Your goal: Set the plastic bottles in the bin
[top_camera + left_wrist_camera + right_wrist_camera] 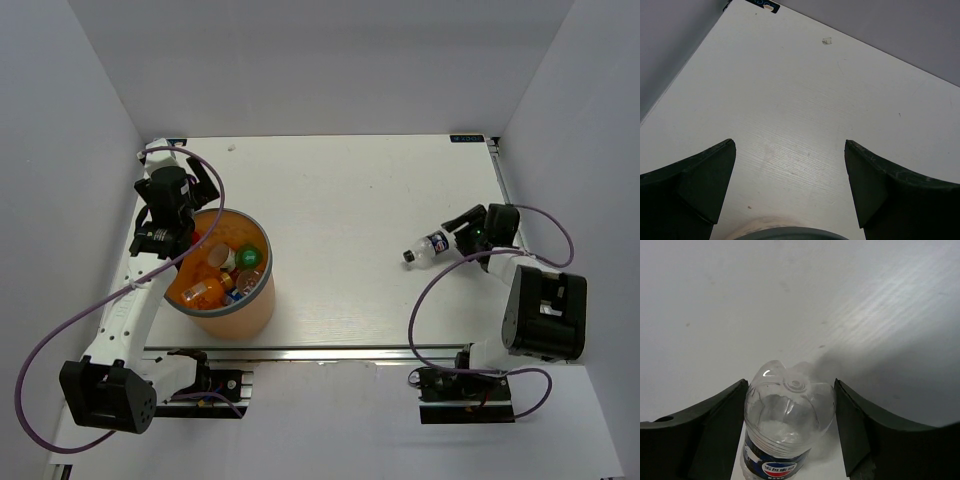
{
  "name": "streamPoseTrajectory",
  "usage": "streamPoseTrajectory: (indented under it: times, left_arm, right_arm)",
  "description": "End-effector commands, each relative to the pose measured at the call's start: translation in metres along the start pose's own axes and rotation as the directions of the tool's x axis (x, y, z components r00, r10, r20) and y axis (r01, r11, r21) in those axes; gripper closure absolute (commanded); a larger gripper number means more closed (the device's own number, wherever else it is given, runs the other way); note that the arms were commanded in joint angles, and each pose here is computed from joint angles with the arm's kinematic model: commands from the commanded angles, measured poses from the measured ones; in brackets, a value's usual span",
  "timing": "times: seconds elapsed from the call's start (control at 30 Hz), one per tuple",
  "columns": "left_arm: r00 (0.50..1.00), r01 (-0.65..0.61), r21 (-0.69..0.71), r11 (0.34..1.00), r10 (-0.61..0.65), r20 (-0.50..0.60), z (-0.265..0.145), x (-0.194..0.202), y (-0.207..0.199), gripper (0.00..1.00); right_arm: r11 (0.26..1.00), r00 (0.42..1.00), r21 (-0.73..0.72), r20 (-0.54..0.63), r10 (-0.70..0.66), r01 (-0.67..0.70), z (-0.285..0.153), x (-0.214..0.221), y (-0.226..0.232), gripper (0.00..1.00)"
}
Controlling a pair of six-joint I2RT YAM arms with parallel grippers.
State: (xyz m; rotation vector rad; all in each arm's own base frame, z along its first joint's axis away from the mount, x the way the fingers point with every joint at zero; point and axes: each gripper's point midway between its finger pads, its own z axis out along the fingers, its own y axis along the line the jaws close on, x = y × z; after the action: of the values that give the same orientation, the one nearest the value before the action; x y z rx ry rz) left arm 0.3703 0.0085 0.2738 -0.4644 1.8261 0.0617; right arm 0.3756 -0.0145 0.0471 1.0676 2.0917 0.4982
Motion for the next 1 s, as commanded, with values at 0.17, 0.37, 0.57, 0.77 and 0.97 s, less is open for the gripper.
streamPoseTrajectory:
  times: [0.17,0.37,0.57,0.77,0.97]
  left_arm:
    - [0.999,0.022,0.03,0.999,-0.023,0.031,-0.008,-0.009,-0.004,0.02]
    - [0.998,0.042,0.011,0.999,-0.042,0.047,-0.011,-0.015,0.0,0.02]
    - [0.993,0.086,-0.093,0.992,-0.078,0.09,-0.019,-0.024,0.02,0.02]
    - [0.984,0.131,-0.143,0.981,-0.111,0.137,-0.029,-0.033,0.033,0.02]
    - [0.978,0.155,-0.21,0.965,-0.12,0.171,-0.033,-0.036,0.048,0.02]
  right_arm:
    - [0.696,0.89,-0.556,0.244,-0.385,0.454,-0.121,-0.001,0.225,0.75]
    - [0.094,0.756,-0.839,0.429,-0.494,0.537,-0.287,0.1,0.366,0.74]
    - [-0.275,0.683,-0.869,0.493,-0.539,0.41,-0.379,0.221,0.409,0.71]
    - [-0.279,0.617,-0.922,0.387,-0.685,0.269,-0.349,0.335,0.428,0.63]
    - [-0.27,0.596,-0.948,0.316,-0.738,0.169,-0.355,0.365,0.445,0.11]
